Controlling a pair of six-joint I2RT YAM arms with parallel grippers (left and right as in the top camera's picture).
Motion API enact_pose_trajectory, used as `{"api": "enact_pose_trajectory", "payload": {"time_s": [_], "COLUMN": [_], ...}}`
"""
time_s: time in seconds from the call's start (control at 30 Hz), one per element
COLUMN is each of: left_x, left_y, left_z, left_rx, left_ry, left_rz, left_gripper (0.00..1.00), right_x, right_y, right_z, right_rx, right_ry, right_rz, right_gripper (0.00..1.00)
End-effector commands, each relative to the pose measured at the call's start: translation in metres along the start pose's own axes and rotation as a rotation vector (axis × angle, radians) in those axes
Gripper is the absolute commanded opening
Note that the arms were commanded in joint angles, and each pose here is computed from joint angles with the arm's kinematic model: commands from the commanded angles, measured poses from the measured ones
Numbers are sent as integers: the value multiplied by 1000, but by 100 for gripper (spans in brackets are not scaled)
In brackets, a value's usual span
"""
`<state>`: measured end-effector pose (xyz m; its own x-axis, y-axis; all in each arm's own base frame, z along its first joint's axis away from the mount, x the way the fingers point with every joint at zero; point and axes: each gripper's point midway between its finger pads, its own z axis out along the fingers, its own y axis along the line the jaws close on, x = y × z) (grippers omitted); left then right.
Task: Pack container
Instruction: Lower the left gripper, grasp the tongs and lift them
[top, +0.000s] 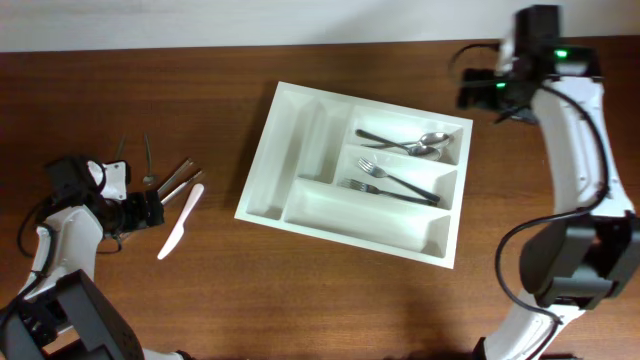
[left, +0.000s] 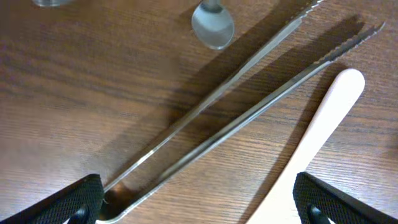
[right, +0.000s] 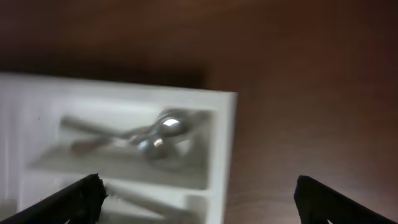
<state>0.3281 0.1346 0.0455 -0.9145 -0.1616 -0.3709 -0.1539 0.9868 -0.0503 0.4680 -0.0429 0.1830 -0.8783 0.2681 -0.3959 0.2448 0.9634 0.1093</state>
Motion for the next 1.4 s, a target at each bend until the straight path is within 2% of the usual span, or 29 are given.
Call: {"api": "enact_pose_trajectory", "payload": {"time_s": [0.0, 0.03, 0.13, 0.23, 0.27, 0.33, 0.47, 0.83, 1.07, 1.2, 1.27, 1.37], "left_x": [-9, -9, -3, -3, -3, -9, -18, 3, -4, -7, -9, -9], "left_y": [-2, -2, -7, -7, -5, 8, 14, 14, -12, -16, -18, -18], "left_z": [0, 0, 1, 1, 1, 3, 13, 46, 46, 45, 45, 45], "left_rx": [13, 12, 24, 21, 14, -58, -85, -33, 99, 120, 129, 129], "left_ry": [-28, -28, -5, -6, -2, 4, -16, 67, -23, -47, -57, -57], "left_rz": [232, 288, 602, 663, 677, 686, 689, 661, 659, 660, 661, 661], "left_gripper": [100, 98, 79, 80, 84, 92, 96, 99, 99, 100, 91, 69], "right_x": [-11, -11, -12, -12, -12, -12, -12, -12, -12, -12, -12, -12], "right_y": [-21, -24, -29, -28, -28, -28, -28, -28, -28, -28, -28, -28], "right_z": [-4, -4, -5, -5, -4, -4, -4, -4, -4, -4, -4, -4], "right_rx": [28, 31, 35, 35, 35, 35, 35, 35, 35, 35, 35, 35], "right_ry": [-32, -34, -35, -35, -35, -35, -35, -35, -35, -35, -35, -35], "right_rz": [133, 140, 149, 148, 148, 148, 148, 148, 148, 148, 148, 148], "right_gripper": [98, 99, 99, 98, 99, 99, 99, 99, 99, 99, 99, 99]}}
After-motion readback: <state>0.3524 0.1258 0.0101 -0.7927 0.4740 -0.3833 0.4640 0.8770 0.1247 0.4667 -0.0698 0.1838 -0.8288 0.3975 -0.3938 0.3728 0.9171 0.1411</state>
